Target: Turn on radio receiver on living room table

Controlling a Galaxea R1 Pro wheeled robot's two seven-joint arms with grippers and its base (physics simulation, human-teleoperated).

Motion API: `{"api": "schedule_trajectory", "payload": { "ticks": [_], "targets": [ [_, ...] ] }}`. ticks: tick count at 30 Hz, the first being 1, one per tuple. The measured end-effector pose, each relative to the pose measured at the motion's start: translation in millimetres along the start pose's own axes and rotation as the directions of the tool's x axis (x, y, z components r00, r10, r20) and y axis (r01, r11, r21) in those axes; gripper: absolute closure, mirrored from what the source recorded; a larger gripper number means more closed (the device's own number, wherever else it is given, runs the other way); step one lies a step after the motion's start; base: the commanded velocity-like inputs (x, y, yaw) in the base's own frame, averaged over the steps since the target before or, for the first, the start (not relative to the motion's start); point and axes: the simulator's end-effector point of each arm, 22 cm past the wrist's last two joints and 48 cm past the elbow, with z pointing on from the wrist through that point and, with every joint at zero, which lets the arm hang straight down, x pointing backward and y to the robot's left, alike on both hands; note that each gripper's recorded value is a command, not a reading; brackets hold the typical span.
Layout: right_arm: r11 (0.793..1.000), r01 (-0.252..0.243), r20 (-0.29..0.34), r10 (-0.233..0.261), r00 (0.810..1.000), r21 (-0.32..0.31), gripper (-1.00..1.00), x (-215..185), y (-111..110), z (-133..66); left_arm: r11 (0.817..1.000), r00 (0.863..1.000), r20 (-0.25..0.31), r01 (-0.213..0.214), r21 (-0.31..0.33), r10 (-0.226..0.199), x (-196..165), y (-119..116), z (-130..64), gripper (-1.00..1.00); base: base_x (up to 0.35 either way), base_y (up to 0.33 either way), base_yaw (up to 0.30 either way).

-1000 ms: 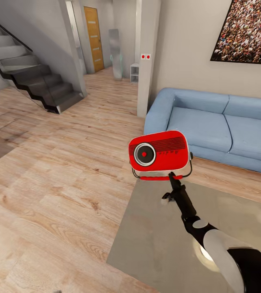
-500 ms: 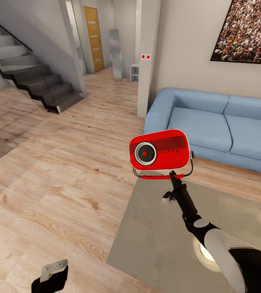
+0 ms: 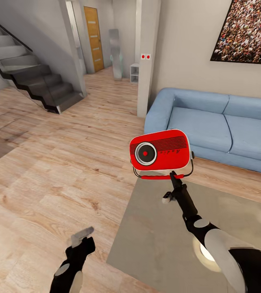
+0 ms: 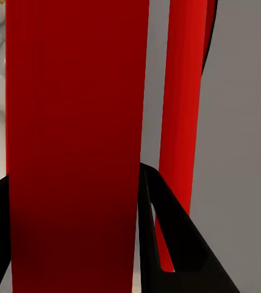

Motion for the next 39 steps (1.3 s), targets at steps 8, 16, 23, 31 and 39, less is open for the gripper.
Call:
{"api": "schedule_trajectory", "payload": {
  "ticks": [8,16,23,31,39],
  "targets": [
    [1.0,0.001,0.001,-0.001,1.0,0.001,1.0,0,0,0.0,0.979,0.993,0.04,-0.119,0.164,0.114,-90,-100,8.7,1.0,0.0,0.0,0.0],
    [1.0,0.0,0.004,0.0,1.0,-0.002,1.0,-1,0,-1.0,0.9,0.992,0.07,-0.124,0.419,0.104,-175,-190,-16.9,1.0,0.0,0.0,0.0],
    [1.0,0.021,0.004,-0.021,1.0,-0.002,1.0,-2,0,-0.8,0.859,0.989,0.071,-0.145,0.491,0.127,-199,-221,-17.7,1.0,0.0,0.0,0.0],
    [1.0,0.027,0.005,-0.027,1.0,-0.005,1.0,-2,0,-1.5,0.749,0.999,0.023,-0.036,0.662,0.028,-230,-276,-48.8,1.0,0.0,0.0,0.0],
    [1.0,0.026,0.009,-0.026,1.0,-0.007,1.0,-4,0,-3.0,0.635,0.999,0.009,-0.031,0.772,0.038,-237,-326,-87.9,1.0,0.0,0.0,0.0]
  ]
}}
